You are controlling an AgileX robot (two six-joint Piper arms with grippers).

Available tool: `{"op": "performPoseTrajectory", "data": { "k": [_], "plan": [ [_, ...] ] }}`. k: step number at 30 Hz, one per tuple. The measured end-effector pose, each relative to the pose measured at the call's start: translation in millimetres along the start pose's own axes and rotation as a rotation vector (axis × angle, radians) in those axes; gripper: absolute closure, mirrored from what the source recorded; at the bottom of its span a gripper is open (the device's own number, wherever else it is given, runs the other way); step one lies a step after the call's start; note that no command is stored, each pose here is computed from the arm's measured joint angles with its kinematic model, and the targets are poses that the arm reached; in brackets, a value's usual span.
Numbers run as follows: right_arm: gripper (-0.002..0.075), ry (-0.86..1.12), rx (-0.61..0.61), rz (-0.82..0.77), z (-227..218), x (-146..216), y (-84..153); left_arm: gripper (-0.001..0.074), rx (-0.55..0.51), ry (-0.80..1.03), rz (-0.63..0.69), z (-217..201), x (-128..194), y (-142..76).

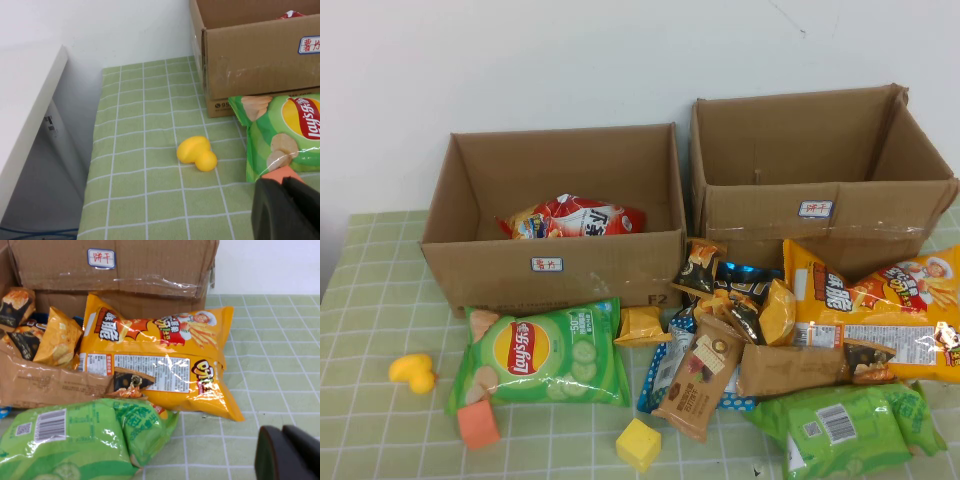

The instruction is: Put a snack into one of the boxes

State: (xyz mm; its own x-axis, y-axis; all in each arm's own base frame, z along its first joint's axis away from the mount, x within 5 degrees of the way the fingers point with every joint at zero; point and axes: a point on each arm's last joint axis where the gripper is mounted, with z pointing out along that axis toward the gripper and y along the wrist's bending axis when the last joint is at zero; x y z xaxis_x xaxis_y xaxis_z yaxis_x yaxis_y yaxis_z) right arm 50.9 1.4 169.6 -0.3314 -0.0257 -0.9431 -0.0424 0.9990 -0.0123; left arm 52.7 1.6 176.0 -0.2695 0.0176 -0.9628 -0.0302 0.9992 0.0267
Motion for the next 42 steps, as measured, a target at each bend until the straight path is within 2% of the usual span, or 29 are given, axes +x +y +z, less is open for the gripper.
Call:
{"op": "performPoseTrajectory", "data": {
  "k": [36,39,42],
  "plan": [
    [0.0728,0.0,0.0,0.0,0.0,0.0,0.0,0.0738,0.0,0.0,0.003,0.0,0.0,0.0],
    [0.0728,0.001,-0.018,0.041,0.0,0.0,1.7,0.0738,0.0,0.0,0.003,0.0,0.0,0.0],
    [0.0728,0.005,-0.096,0.236,-0.4,-0.5,8.8,0.0738,0.0,0.0,0.0,0.0,0.0,0.0]
  ]
}}
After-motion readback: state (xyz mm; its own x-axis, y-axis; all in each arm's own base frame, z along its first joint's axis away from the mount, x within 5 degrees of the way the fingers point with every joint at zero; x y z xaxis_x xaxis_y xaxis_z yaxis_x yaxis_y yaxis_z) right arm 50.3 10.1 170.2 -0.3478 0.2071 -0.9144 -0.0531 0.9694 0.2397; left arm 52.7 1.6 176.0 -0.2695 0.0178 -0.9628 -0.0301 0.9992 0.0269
